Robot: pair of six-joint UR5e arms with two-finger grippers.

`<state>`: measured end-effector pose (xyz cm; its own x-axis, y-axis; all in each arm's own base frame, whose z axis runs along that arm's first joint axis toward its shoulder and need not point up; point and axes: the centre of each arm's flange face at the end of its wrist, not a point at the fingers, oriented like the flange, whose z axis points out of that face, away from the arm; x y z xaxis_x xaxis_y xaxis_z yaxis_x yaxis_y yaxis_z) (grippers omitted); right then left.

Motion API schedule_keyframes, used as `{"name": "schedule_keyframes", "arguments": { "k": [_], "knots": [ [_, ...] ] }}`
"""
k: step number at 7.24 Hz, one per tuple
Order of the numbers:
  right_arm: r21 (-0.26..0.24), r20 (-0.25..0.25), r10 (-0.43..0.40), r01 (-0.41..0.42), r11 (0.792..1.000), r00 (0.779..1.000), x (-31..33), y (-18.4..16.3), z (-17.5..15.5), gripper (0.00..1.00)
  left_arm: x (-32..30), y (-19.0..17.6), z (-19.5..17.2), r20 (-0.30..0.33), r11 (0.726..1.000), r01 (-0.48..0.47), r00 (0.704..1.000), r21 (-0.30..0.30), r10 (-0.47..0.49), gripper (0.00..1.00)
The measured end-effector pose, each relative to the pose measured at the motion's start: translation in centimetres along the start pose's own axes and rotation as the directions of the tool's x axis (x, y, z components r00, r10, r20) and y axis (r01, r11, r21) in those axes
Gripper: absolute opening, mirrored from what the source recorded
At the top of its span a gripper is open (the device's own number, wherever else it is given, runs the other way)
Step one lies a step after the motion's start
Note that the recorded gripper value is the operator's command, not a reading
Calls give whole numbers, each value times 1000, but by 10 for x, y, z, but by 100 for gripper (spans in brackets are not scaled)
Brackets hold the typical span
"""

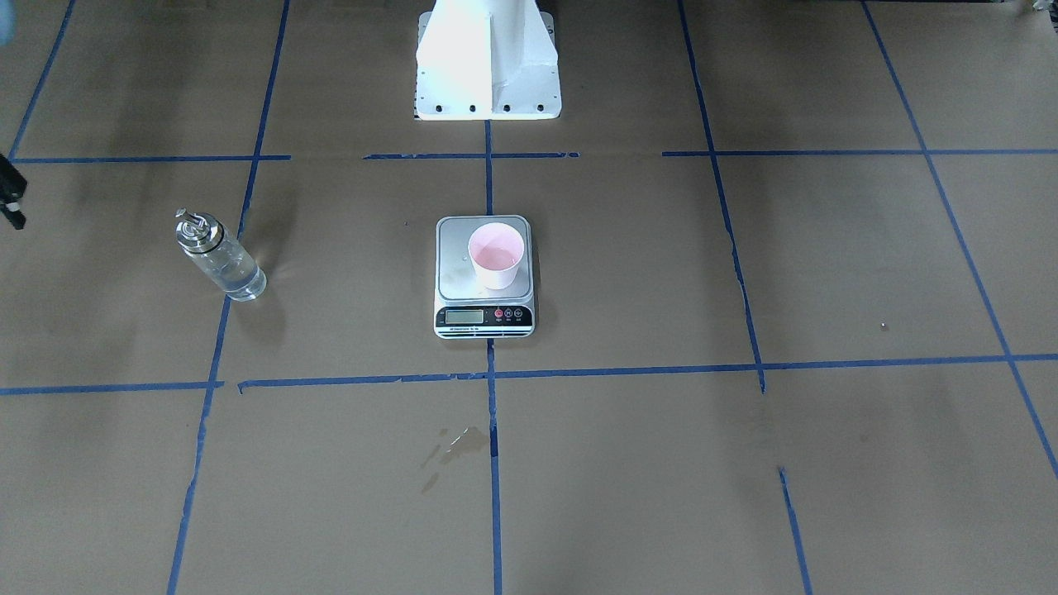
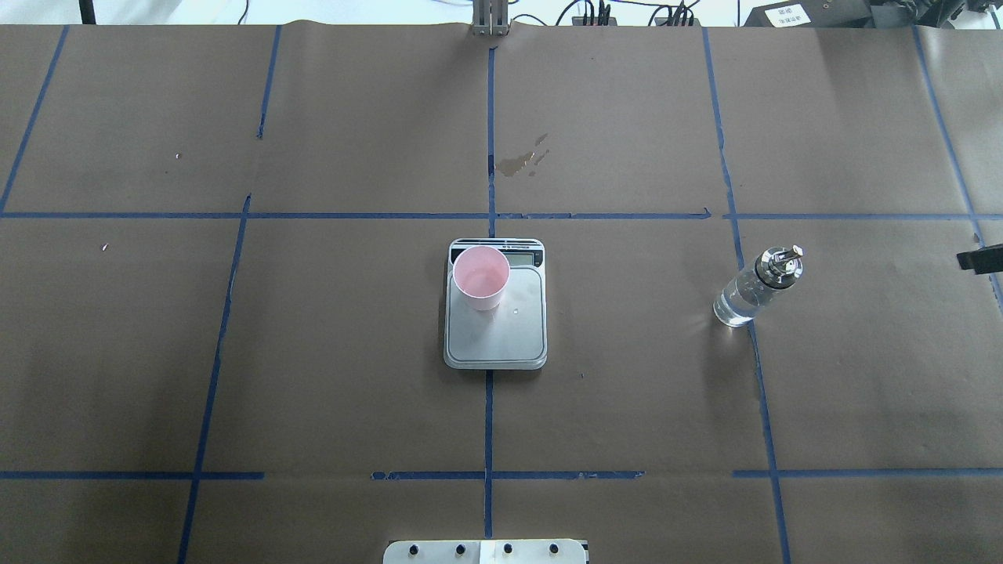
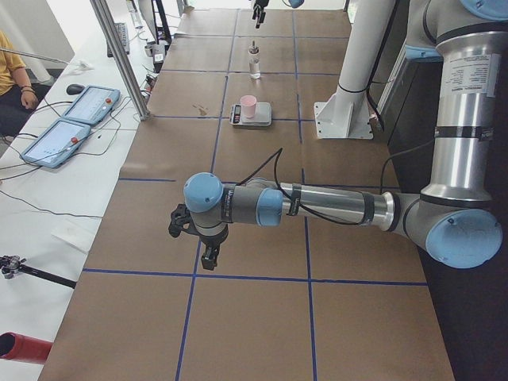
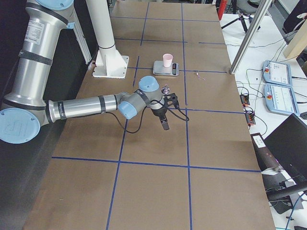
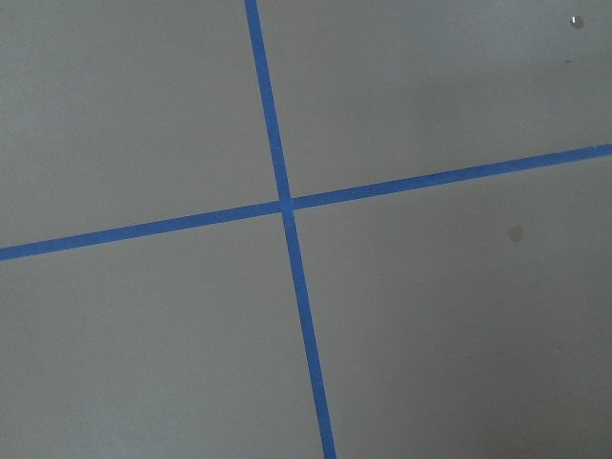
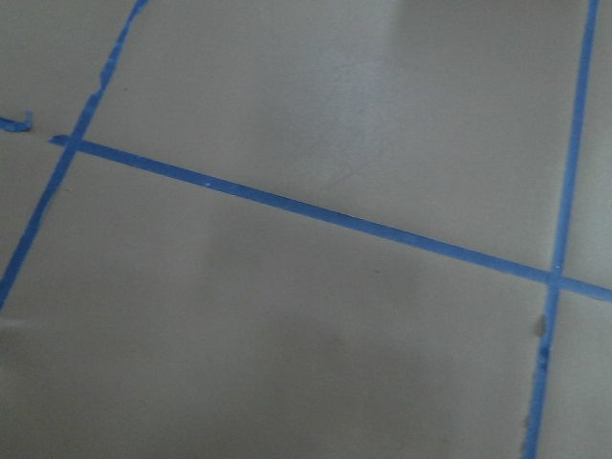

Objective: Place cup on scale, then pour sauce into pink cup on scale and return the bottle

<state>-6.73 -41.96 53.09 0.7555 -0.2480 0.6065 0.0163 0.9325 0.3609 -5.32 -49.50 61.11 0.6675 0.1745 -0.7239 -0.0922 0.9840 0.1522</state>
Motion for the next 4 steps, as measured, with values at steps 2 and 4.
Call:
{"name": "schedule_keyframes", "arguments": {
  "k": [2,4],
  "knots": [
    [-149,-42,102,-107,983,994,56,-25,-26,100,-1,2,1,2,1000,3,1000,-2,-3,100],
    [-307,-82,261,-274,911,962,90,-10,-27,100,-1,4,1,4,1000,4,1000,-3,-4,100]
  ]
}}
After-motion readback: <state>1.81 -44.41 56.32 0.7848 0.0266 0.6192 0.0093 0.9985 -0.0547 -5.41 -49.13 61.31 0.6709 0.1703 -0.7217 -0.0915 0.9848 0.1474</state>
